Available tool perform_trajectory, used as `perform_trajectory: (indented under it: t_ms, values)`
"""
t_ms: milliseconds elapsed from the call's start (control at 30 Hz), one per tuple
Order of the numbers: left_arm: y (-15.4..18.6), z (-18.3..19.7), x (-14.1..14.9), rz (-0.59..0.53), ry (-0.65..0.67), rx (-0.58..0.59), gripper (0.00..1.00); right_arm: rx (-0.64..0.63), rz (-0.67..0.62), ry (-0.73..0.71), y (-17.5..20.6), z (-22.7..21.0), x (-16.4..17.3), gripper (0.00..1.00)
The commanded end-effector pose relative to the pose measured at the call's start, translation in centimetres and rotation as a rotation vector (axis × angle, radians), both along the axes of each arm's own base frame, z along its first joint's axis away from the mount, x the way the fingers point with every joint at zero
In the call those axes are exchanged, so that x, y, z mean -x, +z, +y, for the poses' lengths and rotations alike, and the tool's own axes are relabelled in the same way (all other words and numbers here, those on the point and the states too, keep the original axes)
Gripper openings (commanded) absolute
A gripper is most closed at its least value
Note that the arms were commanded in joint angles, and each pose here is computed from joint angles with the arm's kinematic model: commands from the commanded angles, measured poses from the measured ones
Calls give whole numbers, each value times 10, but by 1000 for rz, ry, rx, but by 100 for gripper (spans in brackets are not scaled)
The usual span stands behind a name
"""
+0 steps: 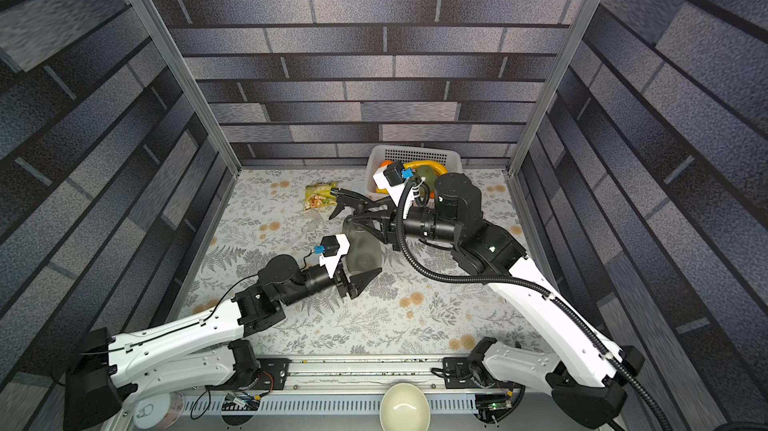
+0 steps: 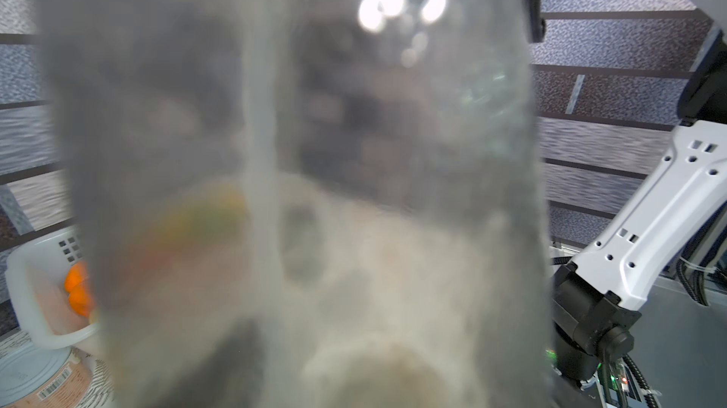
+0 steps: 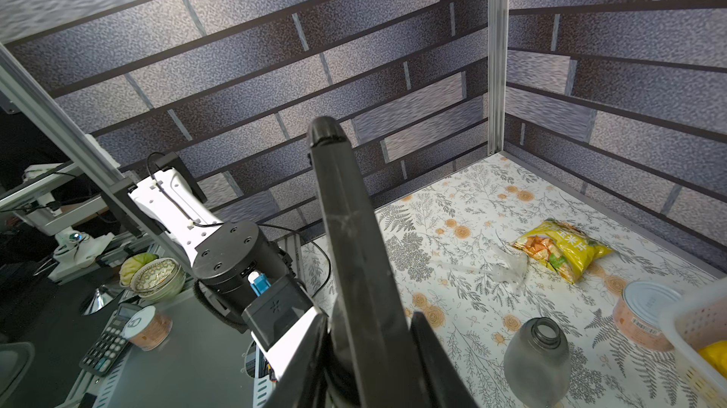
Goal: Attach spray nozzles to spray bottles
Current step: Screw the spray nozzle on the spray bottle.
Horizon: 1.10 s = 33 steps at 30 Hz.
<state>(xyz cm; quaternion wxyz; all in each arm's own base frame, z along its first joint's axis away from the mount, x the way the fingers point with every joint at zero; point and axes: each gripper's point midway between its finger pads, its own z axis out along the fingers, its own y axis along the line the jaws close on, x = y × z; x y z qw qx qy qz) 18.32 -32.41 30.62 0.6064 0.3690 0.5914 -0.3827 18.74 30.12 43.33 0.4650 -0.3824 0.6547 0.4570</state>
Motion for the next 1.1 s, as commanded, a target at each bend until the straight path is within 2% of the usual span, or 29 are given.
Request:
perform_trajectory:
  t_ms: [0,200,300,467,667,767,900,1067]
  values:
    - [39,2,-10,-68,75,69,64,51,67,-164,-28,-8,-20,15]
    - [48,0,-26,-123,166,60,64,146,3,-556,-54,-29,-51,11]
    - [55,-3,-32,-154,195,71,64,156,-27,-703,-57,-31,-61,9]
    - [67,-8,-40,-207,238,72,64,201,-133,-913,-52,-26,-73,8]
    - [75,-12,-49,-263,302,97,64,229,-242,-1074,-51,-5,-76,11]
    - [74,-16,-48,-293,327,88,64,214,-272,-1083,-46,5,-73,13]
    - [64,-13,-45,-284,318,90,64,184,-242,-1003,-34,9,-66,19]
    - [43,-7,-39,-246,288,56,64,204,-193,-852,-27,12,-51,43]
